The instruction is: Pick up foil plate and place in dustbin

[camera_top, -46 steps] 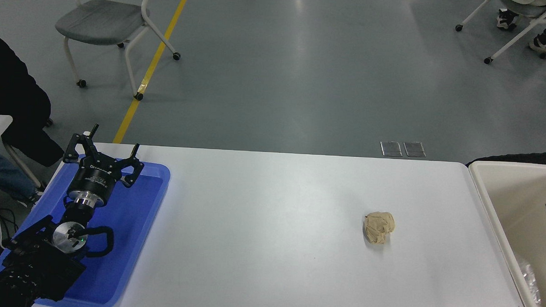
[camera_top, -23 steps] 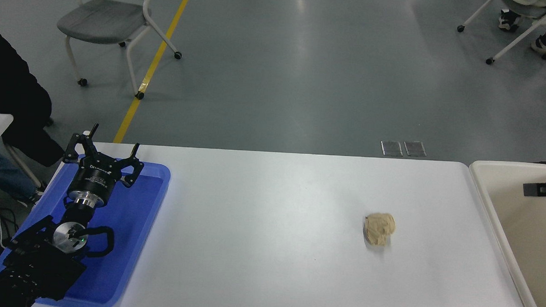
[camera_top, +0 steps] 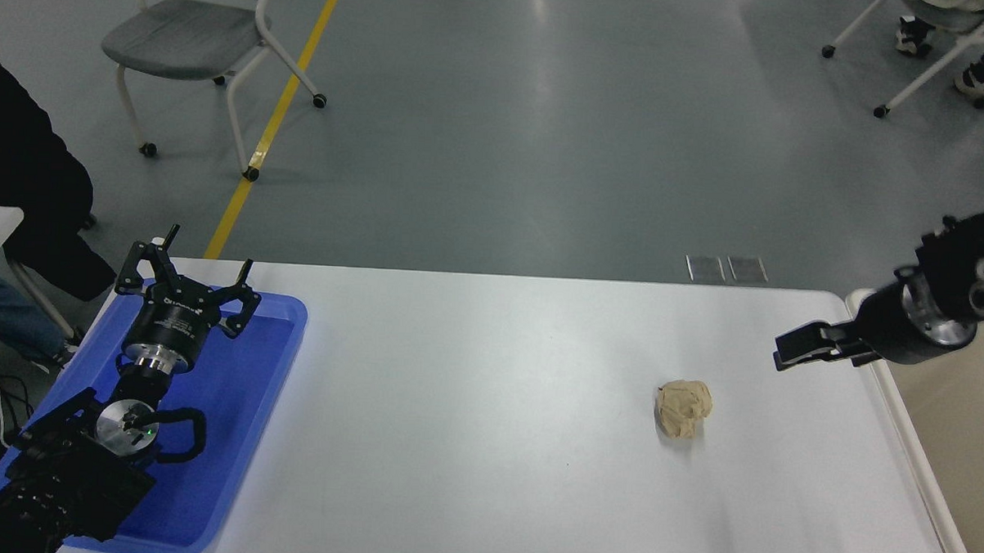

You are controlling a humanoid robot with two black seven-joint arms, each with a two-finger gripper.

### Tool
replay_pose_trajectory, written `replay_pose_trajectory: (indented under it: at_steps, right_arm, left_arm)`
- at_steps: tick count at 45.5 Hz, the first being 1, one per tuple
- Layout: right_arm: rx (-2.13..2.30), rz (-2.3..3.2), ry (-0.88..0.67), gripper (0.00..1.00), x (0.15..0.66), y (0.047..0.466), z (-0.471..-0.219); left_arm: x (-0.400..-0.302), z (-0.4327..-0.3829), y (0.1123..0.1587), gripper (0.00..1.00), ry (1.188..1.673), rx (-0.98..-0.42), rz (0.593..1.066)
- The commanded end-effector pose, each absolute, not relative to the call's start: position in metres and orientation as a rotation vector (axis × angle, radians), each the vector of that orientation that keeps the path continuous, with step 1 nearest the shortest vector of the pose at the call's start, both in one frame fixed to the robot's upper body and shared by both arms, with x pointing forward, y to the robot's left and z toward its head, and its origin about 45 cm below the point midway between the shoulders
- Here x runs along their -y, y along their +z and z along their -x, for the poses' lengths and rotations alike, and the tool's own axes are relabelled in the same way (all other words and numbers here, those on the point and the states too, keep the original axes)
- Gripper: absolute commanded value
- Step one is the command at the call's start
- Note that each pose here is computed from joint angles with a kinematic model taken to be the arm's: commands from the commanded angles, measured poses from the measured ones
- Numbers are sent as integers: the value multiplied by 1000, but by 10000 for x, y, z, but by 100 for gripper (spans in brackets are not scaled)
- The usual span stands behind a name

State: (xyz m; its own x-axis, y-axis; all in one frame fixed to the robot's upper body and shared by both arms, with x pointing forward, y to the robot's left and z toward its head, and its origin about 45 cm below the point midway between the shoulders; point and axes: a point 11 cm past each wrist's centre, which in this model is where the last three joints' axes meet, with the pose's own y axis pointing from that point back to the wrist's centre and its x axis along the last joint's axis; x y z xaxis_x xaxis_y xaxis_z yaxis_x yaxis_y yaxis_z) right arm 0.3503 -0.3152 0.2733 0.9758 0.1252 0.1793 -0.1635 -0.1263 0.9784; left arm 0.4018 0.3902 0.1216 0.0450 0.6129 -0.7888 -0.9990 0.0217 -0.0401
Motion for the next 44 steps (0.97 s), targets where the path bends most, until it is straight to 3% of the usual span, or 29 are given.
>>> replay_pose_trajectory:
  at_steps: [1,19,44]
  right_arm:
    - [-73,-1751,151,100,2567,3032,-3374]
    - [-50,-1742,156,100,2365,3400,-3424]
    - [-38,-1689,117,100,2545,3660,-3241]
  left_arm:
    - [-3909,-4012,1211,100,1416,-685,727]
    - [-3909,-4012,1211,100,1416,-685,727]
    - [-3909,-4012,1211,100,1416,-685,727]
